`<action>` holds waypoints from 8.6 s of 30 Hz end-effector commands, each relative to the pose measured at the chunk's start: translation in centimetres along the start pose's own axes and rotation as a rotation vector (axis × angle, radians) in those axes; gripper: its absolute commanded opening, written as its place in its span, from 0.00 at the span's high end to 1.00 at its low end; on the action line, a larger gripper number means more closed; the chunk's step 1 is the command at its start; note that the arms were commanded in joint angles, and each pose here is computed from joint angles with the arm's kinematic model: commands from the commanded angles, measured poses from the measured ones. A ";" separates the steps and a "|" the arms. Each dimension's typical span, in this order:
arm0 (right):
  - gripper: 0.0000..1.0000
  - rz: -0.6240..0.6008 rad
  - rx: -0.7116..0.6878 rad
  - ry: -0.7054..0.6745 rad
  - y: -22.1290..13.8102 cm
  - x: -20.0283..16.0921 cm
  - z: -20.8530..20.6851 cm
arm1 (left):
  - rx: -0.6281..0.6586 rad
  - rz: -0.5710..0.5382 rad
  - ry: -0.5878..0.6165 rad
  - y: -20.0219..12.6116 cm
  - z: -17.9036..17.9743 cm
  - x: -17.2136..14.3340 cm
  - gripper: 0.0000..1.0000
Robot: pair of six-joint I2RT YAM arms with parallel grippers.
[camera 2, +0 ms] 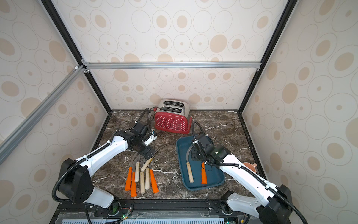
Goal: Put small sickles into storage boxes
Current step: Pick up the sickle at the center of the board, then place the sickle in the storage box.
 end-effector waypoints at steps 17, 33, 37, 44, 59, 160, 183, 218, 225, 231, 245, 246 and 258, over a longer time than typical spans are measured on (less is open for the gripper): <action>0.65 0.075 0.001 -0.137 1.4 -0.1 5.1 | 0.183 -0.179 -0.179 -5.1 3.6 2.0 0.01; 0.59 0.159 0.116 -0.164 5.2 -2.9 15.2 | 0.330 -0.379 -0.476 -12.9 11.3 3.1 0.01; 0.58 0.186 0.111 -0.155 6.8 -3.5 18.1 | 0.357 -0.397 -0.580 -13.7 13.4 2.8 0.01; 0.56 0.249 0.119 -0.089 9.4 -4.3 21.8 | 0.422 -0.366 -0.599 -14.1 15.5 2.6 0.01; 0.52 0.364 0.047 -0.090 14.4 -7.1 25.6 | 0.322 -0.339 -0.563 -11.9 15.2 3.6 0.01; 0.99 0.464 0.071 -0.218 15.1 -7.8 24.1 | 0.222 -0.291 -0.519 -9.1 15.0 4.4 0.01; 1.00 0.464 -0.041 -0.433 12.1 -6.3 20.9 | 0.204 -0.346 -0.498 -10.0 15.0 5.8 0.01; 1.00 0.426 -0.112 -0.573 6.0 -4.2 17.5 | 0.158 -0.407 -0.465 -13.7 14.0 7.1 0.01; 1.00 0.413 -0.080 -0.530 3.9 -4.0 16.1 | 0.149 -0.453 -0.436 -16.6 13.3 7.4 0.01; 1.00 0.388 -0.072 -0.468 1.7 -3.9 13.1 | 0.147 -0.460 -0.404 -17.9 12.7 7.1 0.01; 1.00 0.335 -0.095 -0.261 -2.2 -5.6 3.0 | 0.072 -0.438 -0.330 -16.9 10.9 6.1 0.01; 1.00 0.332 -0.096 -0.249 -2.4 -5.8 2.5 | 0.069 -0.438 -0.326 -16.9 10.8 6.1 0.01; 1.00 0.332 -0.088 -0.162 -0.5 -7.5 0.2 | 0.021 -0.467 -0.269 -16.8 9.5 5.9 0.01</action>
Point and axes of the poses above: each gripper's point midway between its finger pads, its own y axis out along the fingers, its own z axis along the line the jaws close on, x = y × z, the point moved 1 cm from there along -y, back along the fingers, and after that the axes turned 4 degrees about -y, right-handed, at the moved point
